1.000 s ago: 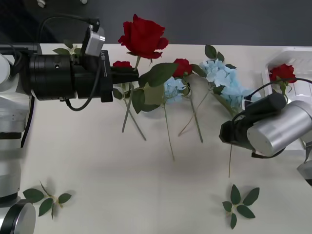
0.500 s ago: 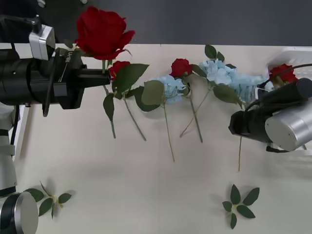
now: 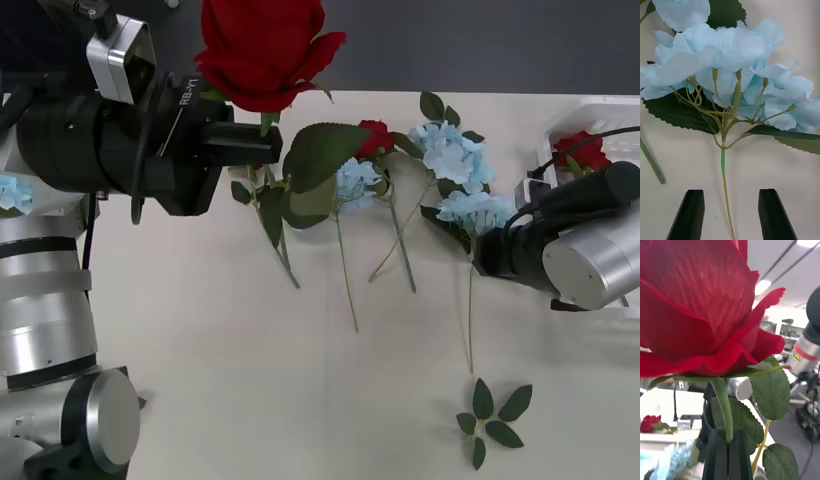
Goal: Put the red flowers into the right box and the blue flowers into the left box
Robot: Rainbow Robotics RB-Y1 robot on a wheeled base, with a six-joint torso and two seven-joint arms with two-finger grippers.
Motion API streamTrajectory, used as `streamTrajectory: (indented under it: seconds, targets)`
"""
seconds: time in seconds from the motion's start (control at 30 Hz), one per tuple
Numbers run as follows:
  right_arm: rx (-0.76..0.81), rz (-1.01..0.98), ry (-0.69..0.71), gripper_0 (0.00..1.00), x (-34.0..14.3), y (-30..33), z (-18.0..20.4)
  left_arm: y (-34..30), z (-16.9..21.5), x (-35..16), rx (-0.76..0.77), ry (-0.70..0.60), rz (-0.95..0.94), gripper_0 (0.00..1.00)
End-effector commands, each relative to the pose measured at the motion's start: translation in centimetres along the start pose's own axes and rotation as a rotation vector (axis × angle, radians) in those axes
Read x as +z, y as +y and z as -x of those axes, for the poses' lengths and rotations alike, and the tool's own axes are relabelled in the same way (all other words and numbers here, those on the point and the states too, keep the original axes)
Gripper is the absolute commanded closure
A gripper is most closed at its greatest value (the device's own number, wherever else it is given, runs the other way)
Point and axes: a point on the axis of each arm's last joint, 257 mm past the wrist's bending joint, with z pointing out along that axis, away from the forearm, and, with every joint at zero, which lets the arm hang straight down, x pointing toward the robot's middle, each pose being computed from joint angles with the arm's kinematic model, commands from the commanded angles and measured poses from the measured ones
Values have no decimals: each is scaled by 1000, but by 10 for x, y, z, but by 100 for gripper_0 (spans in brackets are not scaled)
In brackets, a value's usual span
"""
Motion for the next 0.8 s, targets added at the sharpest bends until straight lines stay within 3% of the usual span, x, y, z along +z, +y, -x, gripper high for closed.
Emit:
streamTrajectory:
  seconds: [0.03, 0.43, 0.8]
  targets:
    - [-95, 4, -42, 58, -17, 0, 14, -2, 17, 15, 103, 8, -34, 100]
    - [-126, 117, -53, 58, -74, 6, 11, 10, 14, 26, 110, 57, -24, 100]
    - [-376, 321, -309, 58, -101, 26, 38, 10, 14, 26, 110, 57, -24, 100]
